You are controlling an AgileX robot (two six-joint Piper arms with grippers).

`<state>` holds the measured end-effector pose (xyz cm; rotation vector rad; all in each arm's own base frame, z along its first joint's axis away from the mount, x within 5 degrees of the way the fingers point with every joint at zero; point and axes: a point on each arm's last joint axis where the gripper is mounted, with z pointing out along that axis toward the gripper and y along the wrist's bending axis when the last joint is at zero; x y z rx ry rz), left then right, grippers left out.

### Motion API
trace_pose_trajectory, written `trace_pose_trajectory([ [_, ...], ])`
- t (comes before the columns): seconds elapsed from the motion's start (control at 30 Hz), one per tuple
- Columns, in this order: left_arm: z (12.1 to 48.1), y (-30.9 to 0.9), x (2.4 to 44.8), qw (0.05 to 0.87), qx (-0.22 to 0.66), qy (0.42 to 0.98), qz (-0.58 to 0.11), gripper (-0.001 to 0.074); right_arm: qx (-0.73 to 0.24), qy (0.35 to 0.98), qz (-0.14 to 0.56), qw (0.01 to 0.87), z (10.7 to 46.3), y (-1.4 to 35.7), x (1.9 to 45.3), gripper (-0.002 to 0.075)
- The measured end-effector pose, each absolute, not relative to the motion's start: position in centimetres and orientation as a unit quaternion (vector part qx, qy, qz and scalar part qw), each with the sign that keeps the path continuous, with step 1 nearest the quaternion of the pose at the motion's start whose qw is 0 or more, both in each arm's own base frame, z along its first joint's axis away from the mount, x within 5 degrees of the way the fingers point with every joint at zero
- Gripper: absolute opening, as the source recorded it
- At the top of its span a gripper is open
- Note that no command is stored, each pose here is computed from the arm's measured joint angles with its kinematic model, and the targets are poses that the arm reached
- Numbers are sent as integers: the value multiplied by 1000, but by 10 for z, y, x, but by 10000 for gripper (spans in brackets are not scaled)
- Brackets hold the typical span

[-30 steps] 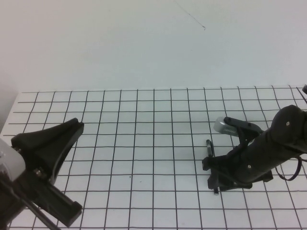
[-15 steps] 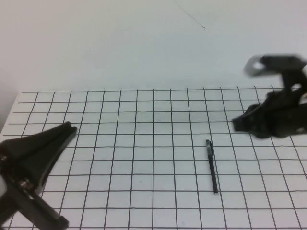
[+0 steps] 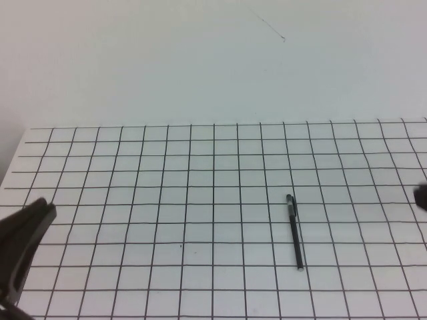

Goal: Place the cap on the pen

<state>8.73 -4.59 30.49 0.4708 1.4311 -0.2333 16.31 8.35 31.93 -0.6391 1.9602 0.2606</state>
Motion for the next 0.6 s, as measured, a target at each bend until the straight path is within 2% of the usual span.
trace_pose_trajectory([
  [0.13, 298, -42, 84, 719, 212, 653, -104, 0, -263, 815, 106, 505, 290, 70, 136, 2],
  [0.3, 293, -38, 79, 721, 215, 651, -98, 0, -254, 807, 112, 521, 272, 58, 108, 2],
  [0.5, 287, -36, 76, 713, 205, 662, -112, 0, -240, 772, 124, 576, 283, 47, 84, 2],
  [0.6, 285, -35, 75, 710, 215, 662, -107, 0, -255, 768, 111, 576, 283, 41, 73, 2],
])
